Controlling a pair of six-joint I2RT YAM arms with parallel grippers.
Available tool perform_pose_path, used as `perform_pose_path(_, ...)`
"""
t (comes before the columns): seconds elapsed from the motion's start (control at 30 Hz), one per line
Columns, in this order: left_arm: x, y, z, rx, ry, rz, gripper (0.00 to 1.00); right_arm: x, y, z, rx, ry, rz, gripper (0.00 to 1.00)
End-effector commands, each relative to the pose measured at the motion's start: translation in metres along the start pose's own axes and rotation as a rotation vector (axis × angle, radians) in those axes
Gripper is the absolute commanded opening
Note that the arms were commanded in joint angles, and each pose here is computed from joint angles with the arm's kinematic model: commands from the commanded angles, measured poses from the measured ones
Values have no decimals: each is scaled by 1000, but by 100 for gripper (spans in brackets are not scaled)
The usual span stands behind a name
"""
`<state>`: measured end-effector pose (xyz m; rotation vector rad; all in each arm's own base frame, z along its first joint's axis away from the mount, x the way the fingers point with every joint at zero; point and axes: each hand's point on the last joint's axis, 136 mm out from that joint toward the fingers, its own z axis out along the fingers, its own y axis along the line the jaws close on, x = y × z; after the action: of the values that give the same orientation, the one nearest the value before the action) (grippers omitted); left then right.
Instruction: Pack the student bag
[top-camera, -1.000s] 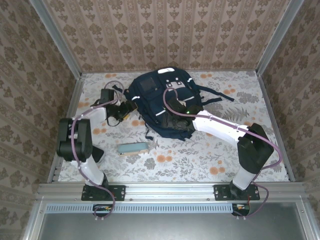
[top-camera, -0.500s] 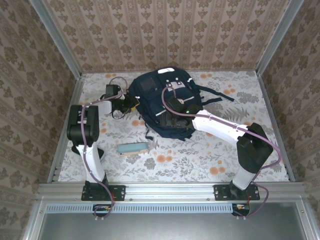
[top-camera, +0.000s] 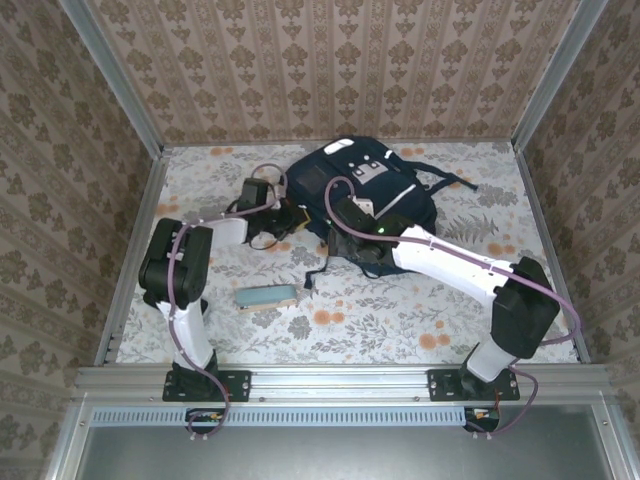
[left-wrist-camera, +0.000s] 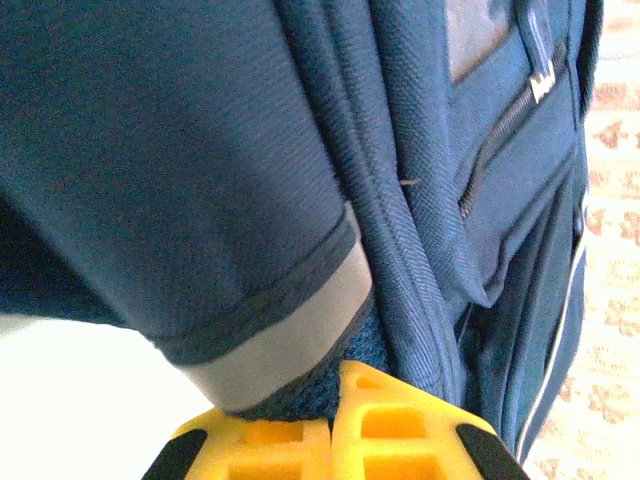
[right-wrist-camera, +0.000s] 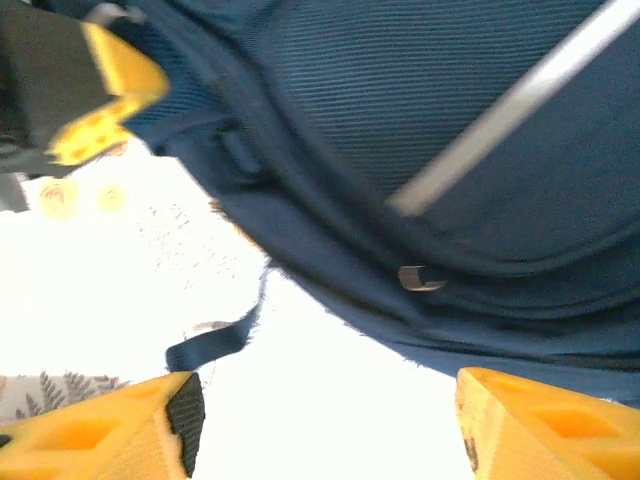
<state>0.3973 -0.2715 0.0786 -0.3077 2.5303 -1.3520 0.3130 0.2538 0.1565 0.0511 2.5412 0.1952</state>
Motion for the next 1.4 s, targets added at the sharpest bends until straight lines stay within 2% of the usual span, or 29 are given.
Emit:
perform_pose_path(0.0,25,-48,0,107,51,53,3,20,-14,-4,68,13,-6,63)
perform_pose_path(0.1,43,-66,8,126,90,76,2,33,-14,4,59,45,26,49)
perform_pose_path(0.23,53,-80,12,143,114,94,2,41,-15,19,30,49,82,39)
perform_pose_path(0.4,56,-90,11,162,127,105,0,30,-25,38,9,45,142,29)
perform_pose_path(0.8,54,-115,11,197,144,64,0,23,-19,58,15,69,142,27)
perform_pose_path(1.0,55,-121,10,206,148,42,0,6,-32,71,98,29,138,32)
perform_pose_path(1.37,59,-128,11,222,162,29,0,-27,-55,72,273,-70,41,32)
